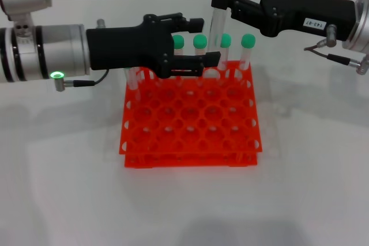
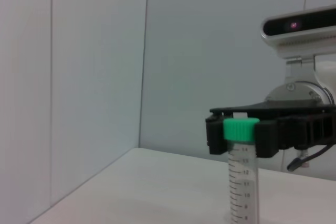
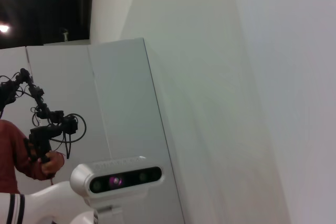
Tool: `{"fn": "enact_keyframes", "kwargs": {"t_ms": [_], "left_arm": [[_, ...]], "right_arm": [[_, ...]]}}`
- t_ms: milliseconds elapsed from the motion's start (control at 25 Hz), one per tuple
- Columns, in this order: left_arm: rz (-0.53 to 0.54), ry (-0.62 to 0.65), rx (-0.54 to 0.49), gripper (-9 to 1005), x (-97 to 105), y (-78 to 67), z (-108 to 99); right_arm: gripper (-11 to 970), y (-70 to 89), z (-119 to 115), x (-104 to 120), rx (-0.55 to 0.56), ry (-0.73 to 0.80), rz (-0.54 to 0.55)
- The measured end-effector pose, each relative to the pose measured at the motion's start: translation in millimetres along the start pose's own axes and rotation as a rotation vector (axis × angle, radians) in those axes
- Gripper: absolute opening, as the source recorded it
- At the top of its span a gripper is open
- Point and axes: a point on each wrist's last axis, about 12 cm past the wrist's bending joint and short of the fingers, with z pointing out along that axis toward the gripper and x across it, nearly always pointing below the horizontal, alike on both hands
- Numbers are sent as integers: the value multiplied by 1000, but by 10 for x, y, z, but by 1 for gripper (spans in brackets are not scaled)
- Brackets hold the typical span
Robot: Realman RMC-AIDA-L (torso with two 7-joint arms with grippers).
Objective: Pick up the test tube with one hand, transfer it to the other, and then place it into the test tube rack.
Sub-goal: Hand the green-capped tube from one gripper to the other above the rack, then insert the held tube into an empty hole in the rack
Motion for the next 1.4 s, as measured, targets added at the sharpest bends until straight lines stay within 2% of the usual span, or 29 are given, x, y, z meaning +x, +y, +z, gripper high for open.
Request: {"fn": "enact_keyframes", "kwargs": {"t_ms": [240,440,680,840,1000,1040,1400], "left_arm": [[-13,3,-39,830,-46,0,-175],[-50,-12,-71,893,-108,-22,-338],[-133,19,-121,891,-230,-89,-657],[-186,59,-129,890,-239,-160,-856],[-238,161,-147,889,-247,-259,-1092],[-238,161,-147,889,-247,-259,-1092],[-351,436,-155,888,-133,-346,-1363]], "right_arm": [[264,-3,-27,14,10,-1,4],[266,0,-62,35,20,-2,9],[269,12,-90,56,24,1,8],[270,29,-104,96,26,5,0],[272,60,-39,140,9,22,-8],[272,65,-21,147,6,25,-9],[276,118,132,231,-10,52,-25]]}}
